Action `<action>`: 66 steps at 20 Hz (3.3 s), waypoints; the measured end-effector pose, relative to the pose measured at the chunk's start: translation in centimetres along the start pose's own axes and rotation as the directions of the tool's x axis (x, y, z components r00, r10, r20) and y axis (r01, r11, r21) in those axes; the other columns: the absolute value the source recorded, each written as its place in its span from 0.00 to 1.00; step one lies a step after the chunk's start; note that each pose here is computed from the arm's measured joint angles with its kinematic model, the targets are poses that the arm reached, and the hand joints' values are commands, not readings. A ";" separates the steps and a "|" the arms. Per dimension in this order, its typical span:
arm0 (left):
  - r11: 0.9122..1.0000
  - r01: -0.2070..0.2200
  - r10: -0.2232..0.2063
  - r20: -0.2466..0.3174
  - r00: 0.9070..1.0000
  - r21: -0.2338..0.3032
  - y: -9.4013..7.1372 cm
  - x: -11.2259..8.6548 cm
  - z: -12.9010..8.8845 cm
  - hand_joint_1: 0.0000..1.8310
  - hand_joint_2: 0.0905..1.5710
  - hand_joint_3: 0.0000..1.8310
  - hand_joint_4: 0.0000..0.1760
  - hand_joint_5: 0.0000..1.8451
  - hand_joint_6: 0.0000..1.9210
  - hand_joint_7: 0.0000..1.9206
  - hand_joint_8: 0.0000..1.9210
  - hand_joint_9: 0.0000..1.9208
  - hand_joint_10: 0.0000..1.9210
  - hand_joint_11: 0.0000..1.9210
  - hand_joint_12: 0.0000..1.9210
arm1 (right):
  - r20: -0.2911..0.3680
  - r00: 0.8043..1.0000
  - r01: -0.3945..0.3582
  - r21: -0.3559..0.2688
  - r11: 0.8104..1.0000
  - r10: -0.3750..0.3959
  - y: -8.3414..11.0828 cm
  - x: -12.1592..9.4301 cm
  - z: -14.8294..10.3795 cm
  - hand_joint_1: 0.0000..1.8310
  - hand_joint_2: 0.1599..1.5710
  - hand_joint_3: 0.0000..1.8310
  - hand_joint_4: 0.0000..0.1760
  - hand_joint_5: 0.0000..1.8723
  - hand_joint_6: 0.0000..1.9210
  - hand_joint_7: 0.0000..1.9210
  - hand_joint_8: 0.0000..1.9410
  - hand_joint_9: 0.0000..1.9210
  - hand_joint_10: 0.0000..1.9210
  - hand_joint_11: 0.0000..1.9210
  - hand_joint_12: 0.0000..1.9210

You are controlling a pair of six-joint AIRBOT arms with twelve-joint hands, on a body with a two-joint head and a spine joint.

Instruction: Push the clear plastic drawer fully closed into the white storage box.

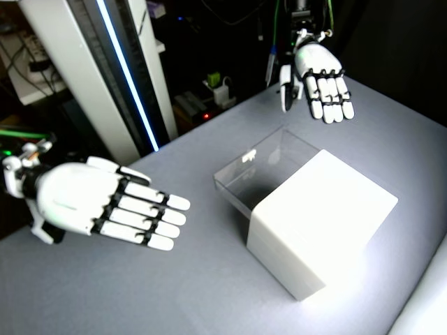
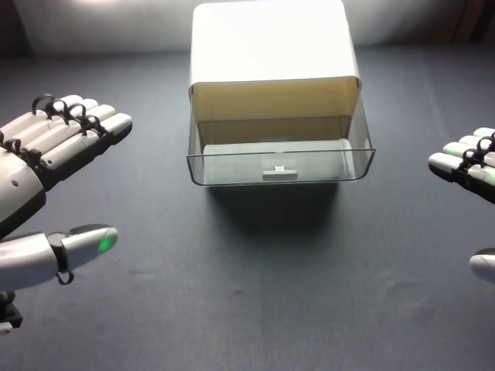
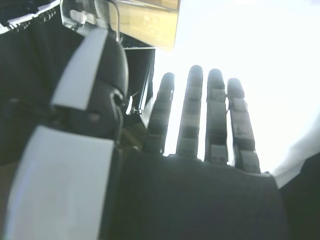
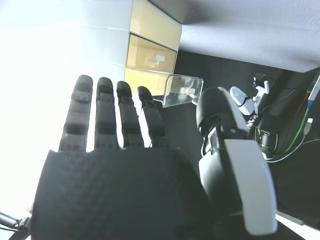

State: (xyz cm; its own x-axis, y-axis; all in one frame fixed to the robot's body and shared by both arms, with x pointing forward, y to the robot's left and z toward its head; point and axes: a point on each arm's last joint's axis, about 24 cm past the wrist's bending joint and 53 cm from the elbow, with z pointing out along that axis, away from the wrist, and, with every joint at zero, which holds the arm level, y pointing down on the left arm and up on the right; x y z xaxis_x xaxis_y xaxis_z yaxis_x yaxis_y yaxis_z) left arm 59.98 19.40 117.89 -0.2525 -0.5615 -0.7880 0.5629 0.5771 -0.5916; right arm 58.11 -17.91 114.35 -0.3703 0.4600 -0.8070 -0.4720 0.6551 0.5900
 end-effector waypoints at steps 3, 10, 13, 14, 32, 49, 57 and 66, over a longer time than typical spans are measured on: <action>1.000 0.002 -0.002 0.003 1.000 -0.004 0.2 0.0 0.0 0.07 0.82 0.00 0.01 0.00 0.00 0.00 0.00 0.00 0.00 0.00 0.00 | 0.001 1.000 -0.001 0.003 1.000 0.001 -0.1 0.0 0.0 0.12 0.86 0.01 0.00 0.00 0.00 0.00 0.00 0.00 0.00 0.00 0.00; 1.000 0.007 -0.007 0.009 1.000 -0.015 0.4 -0.1 0.0 0.09 0.83 0.00 0.04 0.00 0.00 0.00 0.00 0.00 0.00 0.00 0.00 | -0.025 1.000 -0.009 -0.019 1.000 0.008 0.5 0.7 -0.1 0.13 0.87 0.00 0.00 0.00 0.00 0.00 0.00 0.00 0.00 0.00 0.00; 1.000 0.007 -0.007 0.008 1.000 -0.020 0.6 -0.1 -0.1 0.12 0.83 0.00 0.04 0.00 0.00 0.00 0.00 0.00 0.00 0.00 0.00 | -0.081 0.996 -0.028 -0.054 0.998 0.024 1.5 2.1 -0.3 0.07 0.88 0.00 0.00 0.00 0.00 0.00 0.00 0.00 0.00 0.00 0.00; 1.000 0.007 -0.007 0.004 1.000 -0.028 0.8 0.0 -0.3 0.13 0.83 0.00 0.03 0.00 0.00 0.00 0.00 0.00 0.00 0.00 0.00 | -0.102 0.994 -0.037 -0.063 0.997 0.030 1.8 2.7 -0.3 0.08 0.88 0.00 0.00 0.00 0.00 0.00 0.00 0.00 0.00 0.00 0.00; 0.999 0.013 -0.011 0.050 0.999 -0.051 1.5 -1.2 -0.8 0.30 0.91 0.01 0.21 0.00 0.00 0.00 0.00 0.00 0.00 0.00 0.00 | -0.306 0.947 -0.200 -0.330 0.922 0.096 9.8 9.5 4.7 0.14 0.92 0.00 0.00 0.03 0.00 0.00 0.00 0.00 0.00 0.00 0.00; 0.998 0.013 -0.008 0.071 0.997 -0.068 2.0 -1.7 -1.2 0.23 0.93 0.00 0.00 0.00 0.00 0.00 0.00 0.00 0.00 0.00 0.00 | -0.265 0.963 -0.164 -0.443 0.881 0.046 13.7 8.7 7.8 0.16 0.89 0.00 0.00 0.00 0.00 0.00 0.00 0.00 0.00 0.00 0.00; 0.997 0.013 -0.008 0.075 0.997 -0.075 2.1 -1.7 -1.3 0.30 0.93 0.00 0.01 0.00 0.00 0.00 0.00 0.00 0.00 0.00 0.00 | -0.232 0.973 -0.117 -0.452 0.884 0.010 13.6 7.7 8.4 0.30 0.82 0.00 0.00 0.00 0.00 0.00 0.00 0.00 0.00 0.00 0.00; 0.997 0.013 -0.006 0.084 0.996 -0.078 2.2 -1.9 -1.6 0.31 0.93 0.00 0.04 0.00 0.00 0.00 0.00 0.00 0.00 0.00 0.00 | -0.179 0.983 -0.062 -0.474 0.878 -0.027 14.1 6.2 8.8 0.27 0.83 0.01 0.01 0.00 0.00 0.00 0.00 0.00 0.00 0.00 0.00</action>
State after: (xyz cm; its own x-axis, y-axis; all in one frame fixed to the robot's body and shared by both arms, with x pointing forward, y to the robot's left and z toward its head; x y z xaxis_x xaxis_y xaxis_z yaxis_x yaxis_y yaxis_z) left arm 60.49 22.69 117.78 -0.1892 -0.6126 -0.7674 0.4970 0.6143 -0.6129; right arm 56.19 -0.50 117.43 -0.4946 0.3270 -0.8052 -0.7708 0.2630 0.5803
